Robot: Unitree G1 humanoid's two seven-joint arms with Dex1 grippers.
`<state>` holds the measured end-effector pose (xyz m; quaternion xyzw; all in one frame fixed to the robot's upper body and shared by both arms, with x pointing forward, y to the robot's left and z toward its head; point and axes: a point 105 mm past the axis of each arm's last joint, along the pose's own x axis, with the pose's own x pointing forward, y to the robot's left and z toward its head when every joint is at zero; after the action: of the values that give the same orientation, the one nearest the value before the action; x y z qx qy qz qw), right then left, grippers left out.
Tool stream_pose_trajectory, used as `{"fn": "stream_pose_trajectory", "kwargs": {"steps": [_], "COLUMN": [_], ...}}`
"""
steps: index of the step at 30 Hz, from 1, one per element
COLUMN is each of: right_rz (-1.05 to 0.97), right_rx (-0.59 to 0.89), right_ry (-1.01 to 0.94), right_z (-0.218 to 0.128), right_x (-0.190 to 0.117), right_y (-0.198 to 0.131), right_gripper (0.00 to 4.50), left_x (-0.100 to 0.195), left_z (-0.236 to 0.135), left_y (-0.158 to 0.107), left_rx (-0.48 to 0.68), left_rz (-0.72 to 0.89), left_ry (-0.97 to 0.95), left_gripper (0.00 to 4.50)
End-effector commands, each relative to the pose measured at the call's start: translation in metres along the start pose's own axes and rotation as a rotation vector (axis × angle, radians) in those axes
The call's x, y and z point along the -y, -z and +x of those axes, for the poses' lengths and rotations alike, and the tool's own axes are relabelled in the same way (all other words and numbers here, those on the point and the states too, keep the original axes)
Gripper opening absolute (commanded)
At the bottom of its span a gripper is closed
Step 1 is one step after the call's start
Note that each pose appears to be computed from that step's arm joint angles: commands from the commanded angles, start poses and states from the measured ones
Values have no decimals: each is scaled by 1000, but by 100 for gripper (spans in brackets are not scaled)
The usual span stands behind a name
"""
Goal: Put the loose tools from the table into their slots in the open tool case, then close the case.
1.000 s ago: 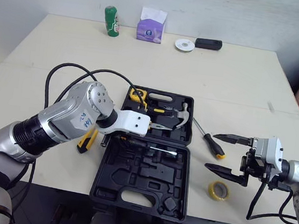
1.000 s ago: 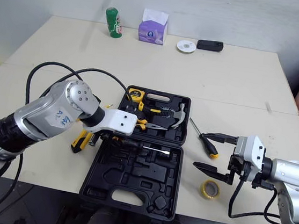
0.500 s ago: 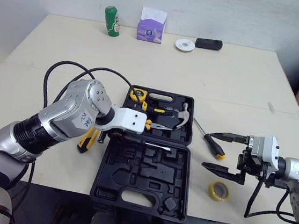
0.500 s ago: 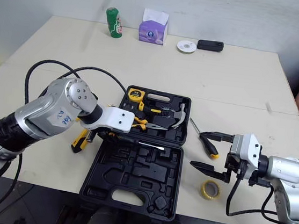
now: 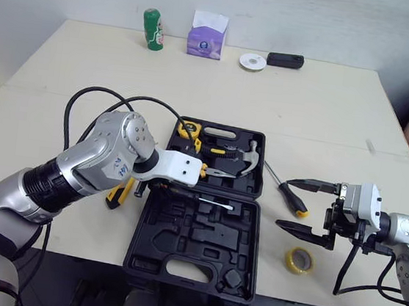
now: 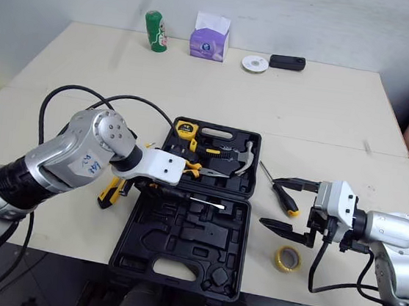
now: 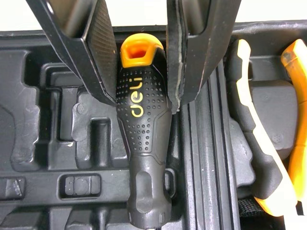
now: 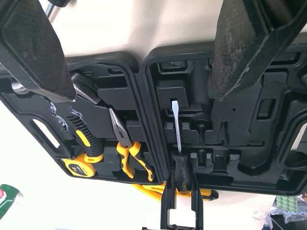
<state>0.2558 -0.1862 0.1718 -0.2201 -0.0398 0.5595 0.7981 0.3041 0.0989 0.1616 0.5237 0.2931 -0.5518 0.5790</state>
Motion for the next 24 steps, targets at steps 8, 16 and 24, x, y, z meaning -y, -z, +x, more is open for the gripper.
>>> {"fn": "stream_pose_trajectory", "kwargs": {"steps": [8, 16, 24], "right_rz": [-32, -33, -32], "right_rx": [30, 32, 25], "right_ry": [4, 11, 16], "right_z": [3, 3, 0], "right_x": [-2, -3, -2], "right_y": [-6, -7, -6], "right_gripper": [450, 450, 450], "left_x": [-5, -10, 0], "left_z": [0, -6, -23], "left_y": [-4, -15, -37], "left_rx": [6, 59, 225], "left_rz": [20, 69, 92], "left_ry": [-20, -48, -22], "left_gripper": [95, 416, 447]}}
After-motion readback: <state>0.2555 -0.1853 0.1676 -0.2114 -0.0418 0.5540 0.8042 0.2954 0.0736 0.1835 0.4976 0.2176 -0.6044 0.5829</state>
